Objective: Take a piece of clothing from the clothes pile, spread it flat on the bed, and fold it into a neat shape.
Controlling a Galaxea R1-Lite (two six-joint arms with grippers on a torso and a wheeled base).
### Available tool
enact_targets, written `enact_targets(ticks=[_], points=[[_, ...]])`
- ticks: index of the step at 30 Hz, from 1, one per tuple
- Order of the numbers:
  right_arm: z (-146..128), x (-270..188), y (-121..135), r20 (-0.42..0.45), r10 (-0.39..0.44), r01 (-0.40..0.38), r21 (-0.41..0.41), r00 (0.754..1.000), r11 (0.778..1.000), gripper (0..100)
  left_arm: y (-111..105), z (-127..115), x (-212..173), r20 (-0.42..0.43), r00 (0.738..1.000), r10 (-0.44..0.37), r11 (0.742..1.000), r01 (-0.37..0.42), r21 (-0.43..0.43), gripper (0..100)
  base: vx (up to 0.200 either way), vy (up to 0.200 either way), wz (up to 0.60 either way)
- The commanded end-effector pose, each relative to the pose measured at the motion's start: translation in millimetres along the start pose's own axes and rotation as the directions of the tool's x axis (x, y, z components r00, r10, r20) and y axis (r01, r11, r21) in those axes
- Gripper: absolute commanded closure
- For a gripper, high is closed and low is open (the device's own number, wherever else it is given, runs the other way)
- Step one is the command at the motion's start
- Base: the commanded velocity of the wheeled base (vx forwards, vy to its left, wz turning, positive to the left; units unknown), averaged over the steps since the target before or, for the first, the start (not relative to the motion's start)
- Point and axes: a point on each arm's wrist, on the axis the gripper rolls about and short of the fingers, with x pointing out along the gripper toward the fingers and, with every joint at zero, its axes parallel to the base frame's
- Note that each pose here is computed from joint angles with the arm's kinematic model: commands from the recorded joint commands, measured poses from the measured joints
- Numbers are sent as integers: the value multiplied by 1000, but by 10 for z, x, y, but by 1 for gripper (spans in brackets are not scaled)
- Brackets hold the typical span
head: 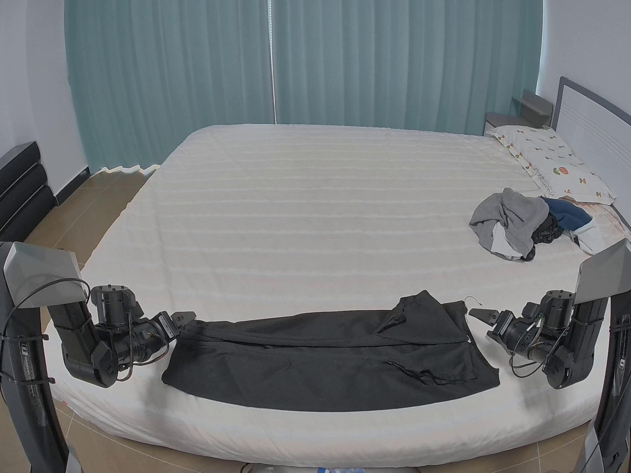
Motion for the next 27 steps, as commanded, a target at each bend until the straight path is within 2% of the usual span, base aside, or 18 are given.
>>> enact_targets(ticks=[1, 2, 9, 16, 24, 27], points=[[0, -17, 10, 4, 4, -4, -2, 1000, 1000, 0, -6, -68, -28, -21, 1000, 9, 1000, -9, 1, 0, 0, 0, 0], [0, -17, 10, 4, 4, -4, -2, 1000, 1000, 0, -6, -68, -28, -21, 1000, 9, 1000, -9, 1, 100, 0, 0, 0], [23, -73, 80, 15, 5, -5, 3, 1000, 1000, 0, 6, -69, -15, -7, 999, 33, 999, -33, 1, 100, 0, 0, 0], [88, -258, 291, 12, 16, -16, 9, 1000, 1000, 0, -45, 33, -47, 70, 996, 56, 998, -56, 7, 100, 0, 0, 0], [30, -270, 457, -69, 5, 0, 65, 998, 998, 0, -124, 126, -90, 134, 991, -1, 999, 8, -54, 100, 0, 0, 0], [-28, -249, 470, -100, -1, 8, 71, 995, 997, 0, -120, 130, -89, 154, 988, -16, 999, 24, -48, 100, 0, 0, 0]])
